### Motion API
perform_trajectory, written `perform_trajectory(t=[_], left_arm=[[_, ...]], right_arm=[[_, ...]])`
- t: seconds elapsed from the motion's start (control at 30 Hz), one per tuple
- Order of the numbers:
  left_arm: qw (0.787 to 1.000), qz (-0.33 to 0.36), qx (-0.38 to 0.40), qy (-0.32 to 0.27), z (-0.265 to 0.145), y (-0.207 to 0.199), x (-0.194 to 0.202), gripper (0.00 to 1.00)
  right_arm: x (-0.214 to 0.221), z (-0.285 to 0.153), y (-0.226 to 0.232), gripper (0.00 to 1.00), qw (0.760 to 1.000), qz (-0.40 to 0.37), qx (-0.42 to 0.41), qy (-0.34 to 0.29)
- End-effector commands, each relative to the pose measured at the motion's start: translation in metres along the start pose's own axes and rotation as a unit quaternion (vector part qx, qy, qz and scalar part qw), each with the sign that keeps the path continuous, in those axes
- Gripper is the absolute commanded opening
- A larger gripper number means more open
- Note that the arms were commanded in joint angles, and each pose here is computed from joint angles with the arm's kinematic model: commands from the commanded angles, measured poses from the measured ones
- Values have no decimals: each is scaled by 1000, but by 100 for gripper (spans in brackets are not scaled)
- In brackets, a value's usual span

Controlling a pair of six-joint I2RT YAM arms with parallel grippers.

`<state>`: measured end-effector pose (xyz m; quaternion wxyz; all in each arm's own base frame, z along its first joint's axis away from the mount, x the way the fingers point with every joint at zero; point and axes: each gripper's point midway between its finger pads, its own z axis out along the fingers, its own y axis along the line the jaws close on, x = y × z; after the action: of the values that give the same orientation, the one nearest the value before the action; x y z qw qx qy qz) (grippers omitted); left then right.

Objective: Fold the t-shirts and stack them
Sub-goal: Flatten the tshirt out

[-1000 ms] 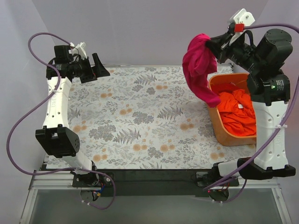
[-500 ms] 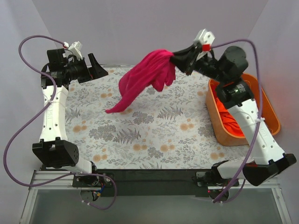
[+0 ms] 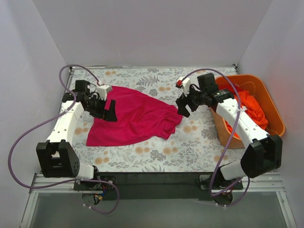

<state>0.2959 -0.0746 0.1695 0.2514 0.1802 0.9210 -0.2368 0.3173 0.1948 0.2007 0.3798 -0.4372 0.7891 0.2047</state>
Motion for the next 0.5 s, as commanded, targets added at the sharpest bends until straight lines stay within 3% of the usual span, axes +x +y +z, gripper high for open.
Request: perform_trajectory(t=[0.0, 0.13, 0.47], left_arm=[[991, 124, -21, 42, -1, -4, 40, 93], [984, 134, -42, 109, 14, 15, 85, 84], [963, 143, -111, 198, 27, 54, 145, 84]], right_arm=[[49, 9, 20, 85, 995, -3, -57, 87], [77, 25, 30, 76, 988, 4, -79, 134], [92, 68, 52, 74, 980, 1, -115, 164]])
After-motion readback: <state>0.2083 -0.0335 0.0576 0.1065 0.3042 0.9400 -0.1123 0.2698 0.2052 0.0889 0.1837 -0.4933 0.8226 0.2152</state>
